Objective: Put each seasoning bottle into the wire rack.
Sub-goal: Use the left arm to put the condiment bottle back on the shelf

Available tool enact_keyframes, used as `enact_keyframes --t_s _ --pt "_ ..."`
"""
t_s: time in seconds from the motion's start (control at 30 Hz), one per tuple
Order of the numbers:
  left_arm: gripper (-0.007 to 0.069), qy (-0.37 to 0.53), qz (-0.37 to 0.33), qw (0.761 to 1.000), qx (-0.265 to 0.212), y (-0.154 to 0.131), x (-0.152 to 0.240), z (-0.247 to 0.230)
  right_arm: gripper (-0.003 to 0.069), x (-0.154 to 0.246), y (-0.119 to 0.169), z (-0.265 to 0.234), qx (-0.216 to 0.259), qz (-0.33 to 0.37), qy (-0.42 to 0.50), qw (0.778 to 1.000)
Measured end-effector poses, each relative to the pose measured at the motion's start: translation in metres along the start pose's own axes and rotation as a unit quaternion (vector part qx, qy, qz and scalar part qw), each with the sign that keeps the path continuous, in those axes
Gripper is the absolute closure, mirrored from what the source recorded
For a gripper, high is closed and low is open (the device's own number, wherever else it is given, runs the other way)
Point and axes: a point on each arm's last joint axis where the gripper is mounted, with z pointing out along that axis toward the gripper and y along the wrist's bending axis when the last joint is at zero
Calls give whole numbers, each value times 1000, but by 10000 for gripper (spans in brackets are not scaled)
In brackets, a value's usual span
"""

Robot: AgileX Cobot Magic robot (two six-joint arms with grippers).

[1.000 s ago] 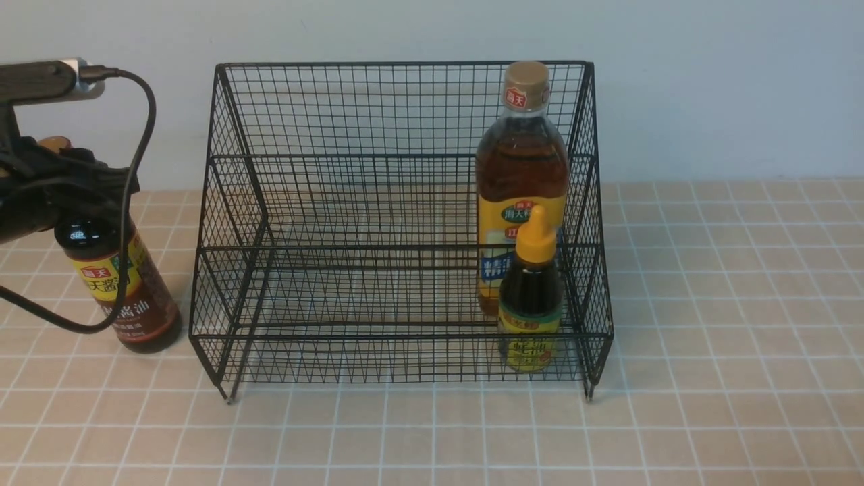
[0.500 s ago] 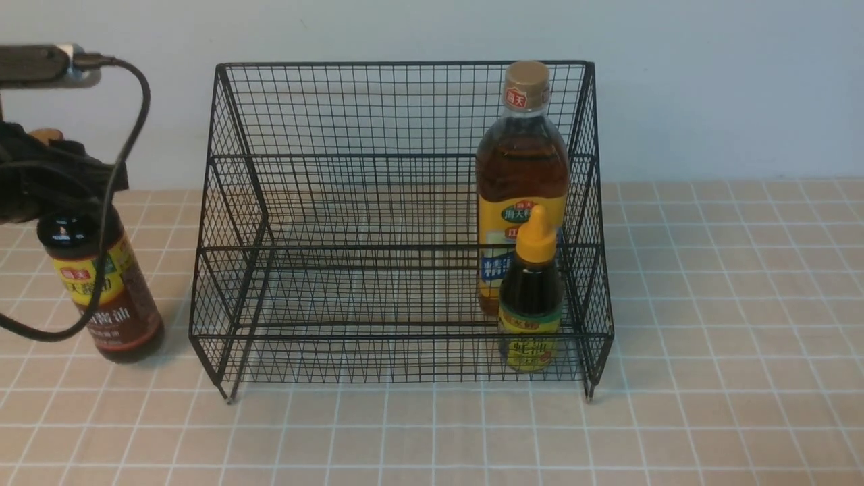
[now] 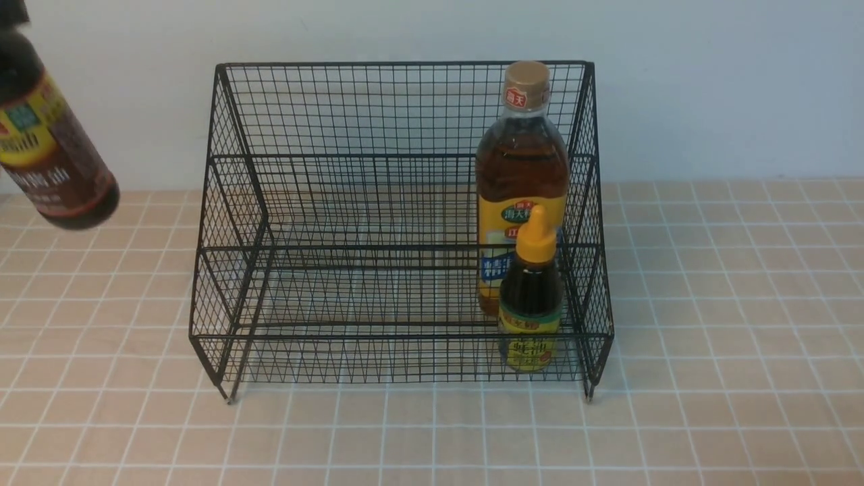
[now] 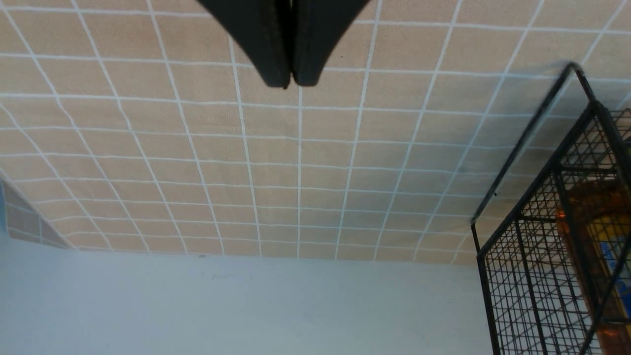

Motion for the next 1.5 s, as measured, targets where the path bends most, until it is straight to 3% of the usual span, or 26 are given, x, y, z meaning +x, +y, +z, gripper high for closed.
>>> enact_keyframes --t_s 0.17,0.37,0.73,1.1,1.5 --pt "369 -30 -17 998 47 -21 -23 -11 673 0 0 0 0 0 0 1000" --pt "369 -28 -23 994 103 -48 -23 -12 673 0 0 0 0 0 0 1000" --pt "369 -18 -38 988 149 -87 -5 28 673 0 0 0 0 0 0 1000" --pt "369 14 -34 989 143 -101 27 77 673 0 0 0 0 0 0 1000" --pt "369 55 -18 988 146 -105 44 89 673 0 0 0 0 0 0 1000"
